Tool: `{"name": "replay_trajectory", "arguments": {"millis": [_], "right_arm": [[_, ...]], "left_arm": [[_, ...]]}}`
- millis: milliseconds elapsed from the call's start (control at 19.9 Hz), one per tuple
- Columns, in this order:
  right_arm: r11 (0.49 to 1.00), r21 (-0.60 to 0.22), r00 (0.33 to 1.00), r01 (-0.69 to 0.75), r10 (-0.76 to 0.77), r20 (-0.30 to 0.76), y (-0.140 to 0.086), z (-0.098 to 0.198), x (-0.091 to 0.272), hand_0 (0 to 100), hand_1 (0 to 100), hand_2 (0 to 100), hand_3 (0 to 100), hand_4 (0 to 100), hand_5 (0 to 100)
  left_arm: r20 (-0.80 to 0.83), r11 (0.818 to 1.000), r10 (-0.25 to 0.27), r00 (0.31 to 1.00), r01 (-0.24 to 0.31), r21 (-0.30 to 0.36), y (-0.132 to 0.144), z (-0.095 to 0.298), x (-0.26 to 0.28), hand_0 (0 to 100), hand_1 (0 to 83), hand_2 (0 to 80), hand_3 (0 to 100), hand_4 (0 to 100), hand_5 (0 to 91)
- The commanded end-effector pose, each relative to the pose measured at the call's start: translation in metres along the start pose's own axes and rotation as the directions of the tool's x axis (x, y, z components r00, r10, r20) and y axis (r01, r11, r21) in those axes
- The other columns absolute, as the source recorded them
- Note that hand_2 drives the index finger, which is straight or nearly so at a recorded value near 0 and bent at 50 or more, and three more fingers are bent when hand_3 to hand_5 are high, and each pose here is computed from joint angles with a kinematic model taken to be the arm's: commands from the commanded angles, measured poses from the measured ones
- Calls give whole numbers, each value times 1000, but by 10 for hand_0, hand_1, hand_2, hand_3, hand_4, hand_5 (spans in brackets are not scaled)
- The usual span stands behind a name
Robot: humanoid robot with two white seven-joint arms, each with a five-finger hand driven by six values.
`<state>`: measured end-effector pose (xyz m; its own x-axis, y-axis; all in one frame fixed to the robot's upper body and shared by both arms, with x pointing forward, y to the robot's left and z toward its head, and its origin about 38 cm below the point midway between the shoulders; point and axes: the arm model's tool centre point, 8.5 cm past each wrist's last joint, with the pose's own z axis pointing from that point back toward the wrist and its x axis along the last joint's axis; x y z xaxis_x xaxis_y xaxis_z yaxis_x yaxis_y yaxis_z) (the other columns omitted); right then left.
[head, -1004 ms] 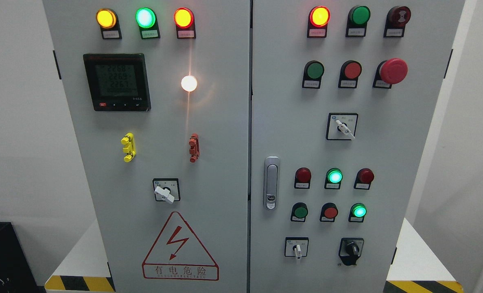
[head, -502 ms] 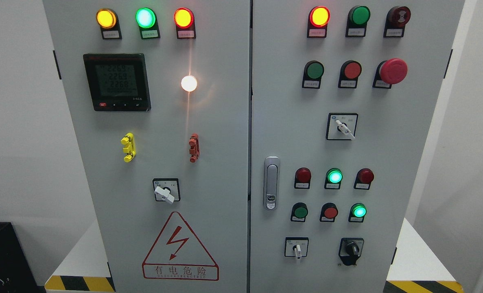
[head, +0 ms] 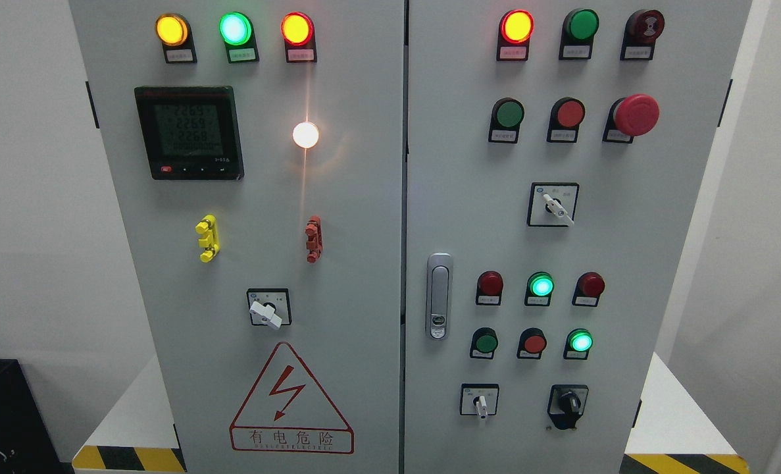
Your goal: Flip black knob to close circuit
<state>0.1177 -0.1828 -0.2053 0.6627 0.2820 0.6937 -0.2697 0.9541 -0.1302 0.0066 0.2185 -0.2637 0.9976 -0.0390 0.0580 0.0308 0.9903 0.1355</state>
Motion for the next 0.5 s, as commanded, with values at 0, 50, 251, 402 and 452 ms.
{"name": "replay_trajectory", "arguments": {"millis": [0,50,251,402,452], "right_arm": [[977,-184,947,-103,153,282,-58,-4,106,0,118,375,596,523,434],[971,-208,938,-117,177,297,-61,-3,113,0,118,386,610,540,454],[941,-287,903,-179,273,333,-74,3,145,0,124,497,711,628,571],[910,-346,872,-228,349,343,-84,10,168,0,114,565,767,678,640],[894,-372,860,-249,381,339,-88,12,174,0,104,588,788,695,664]], "left_arm": [[6,1000,3,1000,-3,-3,-2,0,-4,120,556,0,0,0,0],[5,1000,3,1000,-3,-3,-2,0,-5,120,556,0,0,0,0],[6,1000,3,1000,-3,-3,-2,0,-4,120,556,0,0,0,0],[5,1000,3,1000,-3,-3,-2,0,-5,120,556,0,0,0,0],[5,1000,3,1000,-3,-3,-2,0,-5,120,556,0,0,0,0]]}}
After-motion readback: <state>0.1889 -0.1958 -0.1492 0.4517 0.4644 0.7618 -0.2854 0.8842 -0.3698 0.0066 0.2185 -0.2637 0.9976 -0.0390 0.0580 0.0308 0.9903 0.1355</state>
